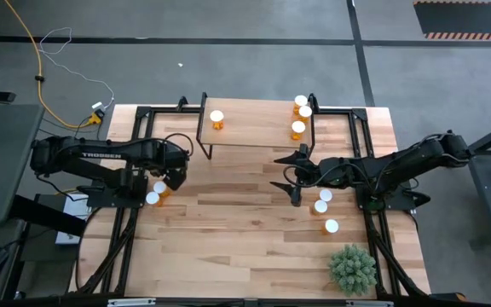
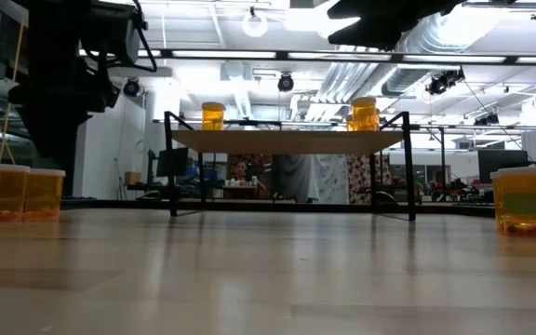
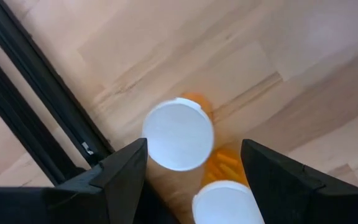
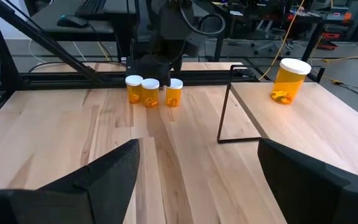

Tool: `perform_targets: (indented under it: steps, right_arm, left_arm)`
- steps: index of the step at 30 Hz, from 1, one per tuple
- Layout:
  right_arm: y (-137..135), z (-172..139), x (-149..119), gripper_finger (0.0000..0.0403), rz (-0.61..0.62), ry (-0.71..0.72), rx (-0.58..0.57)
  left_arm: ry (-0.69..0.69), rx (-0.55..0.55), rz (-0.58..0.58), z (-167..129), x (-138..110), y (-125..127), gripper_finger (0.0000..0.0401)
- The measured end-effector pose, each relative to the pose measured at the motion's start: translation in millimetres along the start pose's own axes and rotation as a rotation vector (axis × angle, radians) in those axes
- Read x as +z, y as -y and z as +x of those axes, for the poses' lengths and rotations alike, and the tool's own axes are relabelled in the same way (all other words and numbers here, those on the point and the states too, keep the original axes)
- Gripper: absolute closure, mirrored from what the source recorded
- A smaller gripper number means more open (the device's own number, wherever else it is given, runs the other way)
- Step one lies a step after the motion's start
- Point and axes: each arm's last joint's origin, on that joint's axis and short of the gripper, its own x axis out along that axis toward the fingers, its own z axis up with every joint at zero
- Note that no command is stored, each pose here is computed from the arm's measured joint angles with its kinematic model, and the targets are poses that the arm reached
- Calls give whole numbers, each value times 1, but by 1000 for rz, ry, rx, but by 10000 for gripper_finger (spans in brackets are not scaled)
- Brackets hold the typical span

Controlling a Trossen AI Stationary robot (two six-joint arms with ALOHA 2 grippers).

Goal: Pick and place medicine bottles onto shelf by color
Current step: Put the yellow pill bottle on the shelf

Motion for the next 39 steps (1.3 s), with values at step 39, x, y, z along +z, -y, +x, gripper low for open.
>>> perform_targets:
  steps: [39]
  right_arm:
    - [0, 0, 0, 84, 5, 0, -3]
  left_arm:
    - [-97, -108, 104, 2, 5, -5, 65]
